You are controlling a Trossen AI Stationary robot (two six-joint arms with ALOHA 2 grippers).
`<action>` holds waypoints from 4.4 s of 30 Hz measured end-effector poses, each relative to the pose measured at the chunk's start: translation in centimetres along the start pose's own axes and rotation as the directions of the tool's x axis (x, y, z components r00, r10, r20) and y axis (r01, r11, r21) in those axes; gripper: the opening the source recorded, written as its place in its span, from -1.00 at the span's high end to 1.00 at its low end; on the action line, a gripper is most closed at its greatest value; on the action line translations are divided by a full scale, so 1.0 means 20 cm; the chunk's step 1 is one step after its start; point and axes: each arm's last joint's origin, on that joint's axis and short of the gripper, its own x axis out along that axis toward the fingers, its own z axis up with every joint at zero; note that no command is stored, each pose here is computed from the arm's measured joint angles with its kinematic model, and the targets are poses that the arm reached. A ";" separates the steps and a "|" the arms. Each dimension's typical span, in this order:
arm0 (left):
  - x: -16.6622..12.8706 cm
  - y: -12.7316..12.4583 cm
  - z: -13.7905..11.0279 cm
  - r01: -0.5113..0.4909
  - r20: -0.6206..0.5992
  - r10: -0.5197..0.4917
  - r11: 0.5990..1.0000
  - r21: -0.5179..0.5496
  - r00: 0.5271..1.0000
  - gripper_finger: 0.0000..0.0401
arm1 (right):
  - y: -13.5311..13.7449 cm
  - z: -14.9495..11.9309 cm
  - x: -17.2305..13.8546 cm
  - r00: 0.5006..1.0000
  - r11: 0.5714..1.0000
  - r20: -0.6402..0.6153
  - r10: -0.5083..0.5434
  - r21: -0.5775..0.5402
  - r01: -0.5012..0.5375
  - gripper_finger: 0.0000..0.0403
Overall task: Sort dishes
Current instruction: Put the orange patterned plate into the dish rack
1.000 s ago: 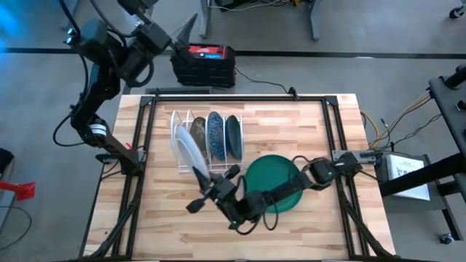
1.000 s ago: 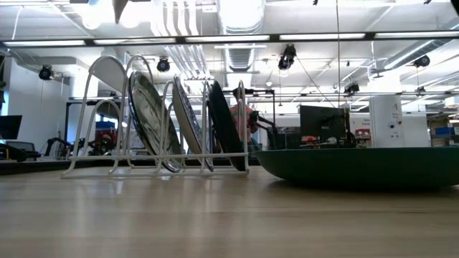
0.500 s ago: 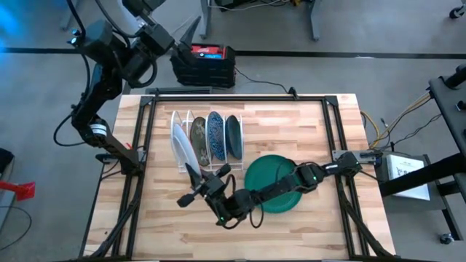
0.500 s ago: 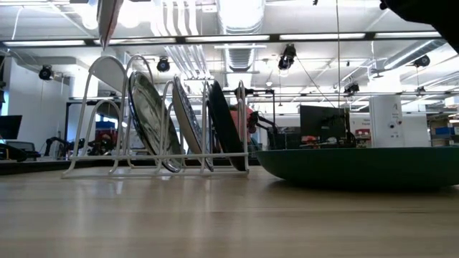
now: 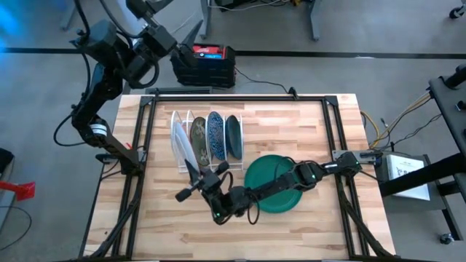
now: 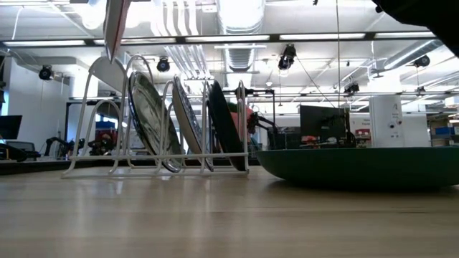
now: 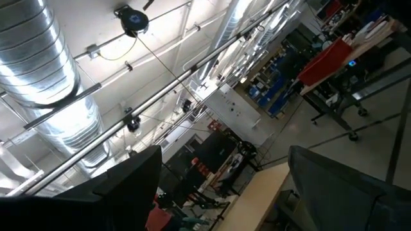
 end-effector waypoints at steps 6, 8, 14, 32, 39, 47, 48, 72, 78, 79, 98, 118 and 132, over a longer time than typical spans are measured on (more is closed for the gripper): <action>0.00 0.00 0.00 0.004 -0.003 -0.004 1.000 0.003 1.000 -0.63 | 0.00 -0.01 0.02 1.000 1.000 -0.016 -0.013 -0.013 0.013 0.97; 0.00 0.00 0.00 0.004 -0.004 -0.004 1.000 0.004 1.000 -0.63 | 0.00 -0.03 0.03 1.000 1.000 -0.025 -0.012 -0.017 0.012 0.97; 0.00 -0.01 -0.01 0.014 -0.009 -0.013 1.000 0.005 1.000 -0.63 | 0.00 -0.09 0.07 0.997 1.000 -0.071 -0.011 -0.016 0.010 0.97; 0.01 -0.02 -0.01 0.027 -0.019 -0.027 1.000 -0.004 0.999 -0.63 | -0.02 -0.17 0.10 0.984 0.994 -0.148 -0.104 -0.052 0.097 0.97; 0.04 -0.06 -0.02 0.041 -0.032 -0.041 0.999 0.008 0.999 -0.63 | -0.02 -0.23 0.12 0.976 0.994 -0.189 -0.109 -0.035 0.105 0.97; 0.10 -0.13 -0.04 0.059 -0.055 -0.057 0.998 0.029 0.997 -0.63 | -0.04 -0.28 0.13 0.965 0.989 -0.219 -0.147 -0.033 0.143 0.97; 0.10 -0.13 -0.04 0.058 -0.056 -0.056 0.998 0.030 0.997 -0.63 | -0.04 -0.28 0.14 0.965 0.989 -0.220 -0.146 -0.035 0.141 0.97; 0.16 -0.08 -0.14 -0.012 -0.139 0.019 0.999 0.050 0.990 -0.63 | -0.12 -0.37 0.23 0.946 0.981 -0.261 -0.191 -0.017 0.194 0.97; 0.16 -0.07 -0.14 -0.016 -0.137 0.023 0.999 0.048 0.990 -0.63 | -0.12 -0.38 0.24 0.945 0.980 -0.264 -0.195 -0.022 0.196 0.97; 0.16 -0.07 -0.14 -0.016 -0.137 0.023 0.999 0.048 0.990 -0.63 | -0.13 -0.38 0.24 0.943 0.980 -0.267 -0.196 -0.024 0.197 0.97; 0.17 -0.08 -0.14 -0.012 -0.142 0.019 0.999 0.052 0.990 -0.63 | -0.19 -0.46 0.30 0.933 0.980 -0.305 -0.192 -0.009 0.199 0.97; 0.17 -0.08 -0.15 -0.015 -0.145 0.023 0.998 0.054 0.989 -0.63 | -0.26 -0.57 0.31 0.923 0.973 -0.325 -0.207 0.026 0.227 0.97; 0.17 -0.08 -0.15 -0.013 -0.147 0.021 0.998 0.056 0.989 -0.63 | -0.27 -0.58 0.33 0.921 0.973 -0.328 -0.209 0.020 0.228 0.97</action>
